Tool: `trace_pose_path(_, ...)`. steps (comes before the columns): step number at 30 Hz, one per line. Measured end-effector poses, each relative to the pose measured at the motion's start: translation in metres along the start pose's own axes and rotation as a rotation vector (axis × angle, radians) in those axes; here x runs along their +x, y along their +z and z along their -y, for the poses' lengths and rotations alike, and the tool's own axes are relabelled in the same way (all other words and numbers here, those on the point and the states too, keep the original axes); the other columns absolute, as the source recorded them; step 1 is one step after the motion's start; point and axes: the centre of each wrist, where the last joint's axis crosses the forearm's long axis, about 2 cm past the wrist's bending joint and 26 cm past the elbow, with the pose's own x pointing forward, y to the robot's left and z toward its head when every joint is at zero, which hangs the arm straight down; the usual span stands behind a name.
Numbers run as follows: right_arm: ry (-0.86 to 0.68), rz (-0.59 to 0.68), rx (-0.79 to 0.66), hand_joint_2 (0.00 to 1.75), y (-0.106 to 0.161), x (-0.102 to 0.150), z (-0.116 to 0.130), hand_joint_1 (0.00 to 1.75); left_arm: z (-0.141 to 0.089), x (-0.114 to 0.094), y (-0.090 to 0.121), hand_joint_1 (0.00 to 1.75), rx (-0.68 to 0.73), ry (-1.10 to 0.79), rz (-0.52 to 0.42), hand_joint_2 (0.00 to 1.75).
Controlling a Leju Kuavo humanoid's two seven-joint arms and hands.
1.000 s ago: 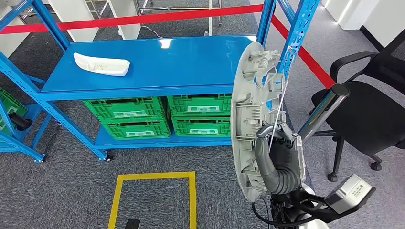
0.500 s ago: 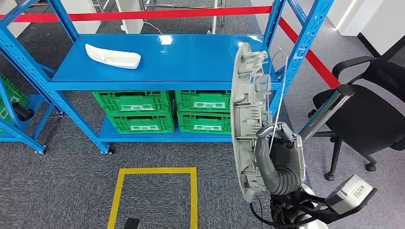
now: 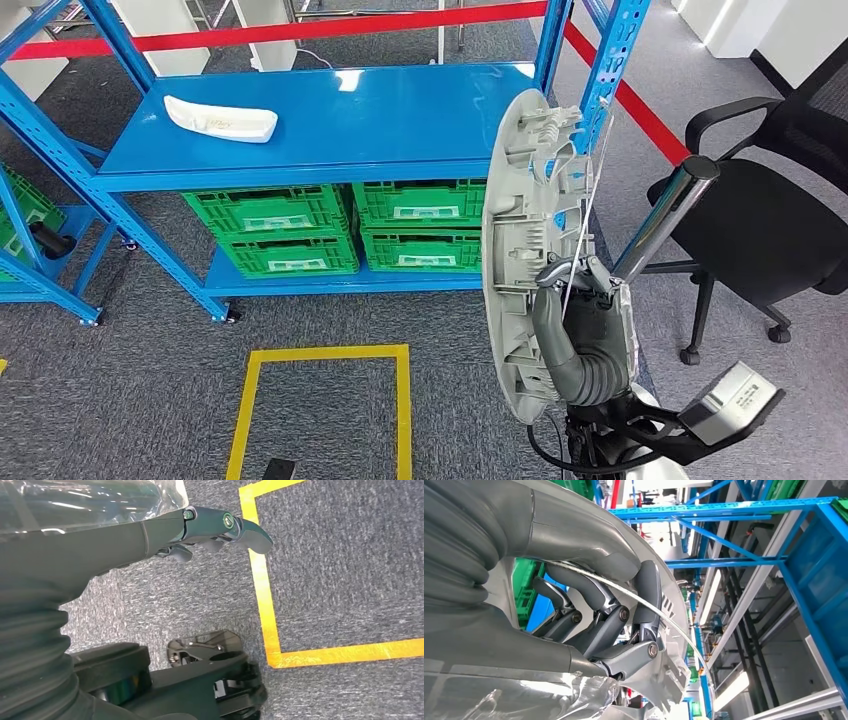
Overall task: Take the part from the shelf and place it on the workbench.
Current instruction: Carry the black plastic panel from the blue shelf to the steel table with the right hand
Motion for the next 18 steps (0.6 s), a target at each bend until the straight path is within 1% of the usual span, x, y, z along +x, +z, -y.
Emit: trace_pose_path(18,-0.007,-0.015,-0.016,1.75,0.0017,-0.0008,0.0002,1.75,0.0002,0.0001,0.0001,0.00,0.000,-0.003,0.001,1.75)
